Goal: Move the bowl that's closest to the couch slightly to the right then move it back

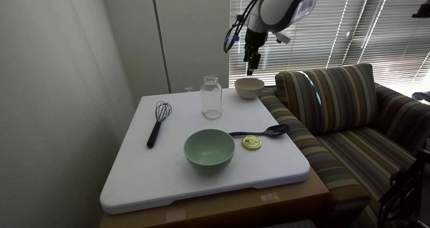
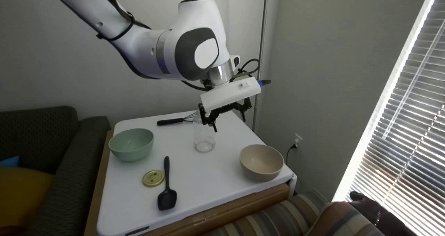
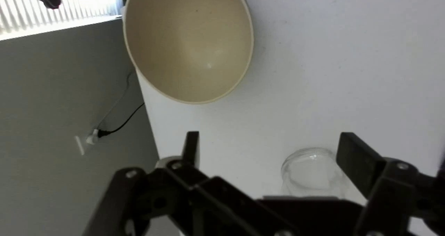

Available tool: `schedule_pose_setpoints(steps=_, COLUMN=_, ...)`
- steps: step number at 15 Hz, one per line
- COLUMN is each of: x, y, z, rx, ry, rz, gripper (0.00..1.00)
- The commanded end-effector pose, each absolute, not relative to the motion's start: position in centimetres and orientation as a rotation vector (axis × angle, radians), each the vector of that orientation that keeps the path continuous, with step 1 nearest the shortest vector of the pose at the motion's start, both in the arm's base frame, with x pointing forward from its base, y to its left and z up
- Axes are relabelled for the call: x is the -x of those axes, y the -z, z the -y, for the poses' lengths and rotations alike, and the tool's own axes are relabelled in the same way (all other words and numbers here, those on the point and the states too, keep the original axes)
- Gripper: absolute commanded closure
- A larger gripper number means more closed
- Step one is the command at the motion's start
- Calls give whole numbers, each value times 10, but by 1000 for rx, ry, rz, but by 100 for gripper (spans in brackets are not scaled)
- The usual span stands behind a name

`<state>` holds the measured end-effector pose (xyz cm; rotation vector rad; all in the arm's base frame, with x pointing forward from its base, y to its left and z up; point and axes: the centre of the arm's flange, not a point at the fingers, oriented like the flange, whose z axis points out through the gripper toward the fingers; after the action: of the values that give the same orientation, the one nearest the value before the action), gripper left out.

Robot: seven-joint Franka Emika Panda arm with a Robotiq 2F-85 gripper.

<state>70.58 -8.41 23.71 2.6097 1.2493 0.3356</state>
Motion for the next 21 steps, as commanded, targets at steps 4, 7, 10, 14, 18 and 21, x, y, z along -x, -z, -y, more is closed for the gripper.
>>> schedule_pose_setpoints(steps=4, x=-740, y=-203, z=122, rx=-2515, ry=50, rz=-1613, gripper=0)
schedule_pose_setpoints(steps=7, x=-750, y=-176, z=134, rx=-2513, ry=139, rz=-1668, gripper=0)
schedule_pose_setpoints(steps=10, x=-761, y=-146, z=144, rx=-2506, ry=120, rz=-1639, gripper=0)
schedule_pose_setpoints(steps=14, x=-773, y=-123, z=147, rx=-2549, ry=69, rz=-1604, gripper=0)
schedule_pose_setpoints(steps=18, x=-777, y=-105, z=144, rx=-2563, ry=46, rz=-1600, gripper=0)
schedule_pose_setpoints(steps=21, x=-778, y=-96, z=147, rx=-2585, ry=25, rz=-1585, gripper=25)
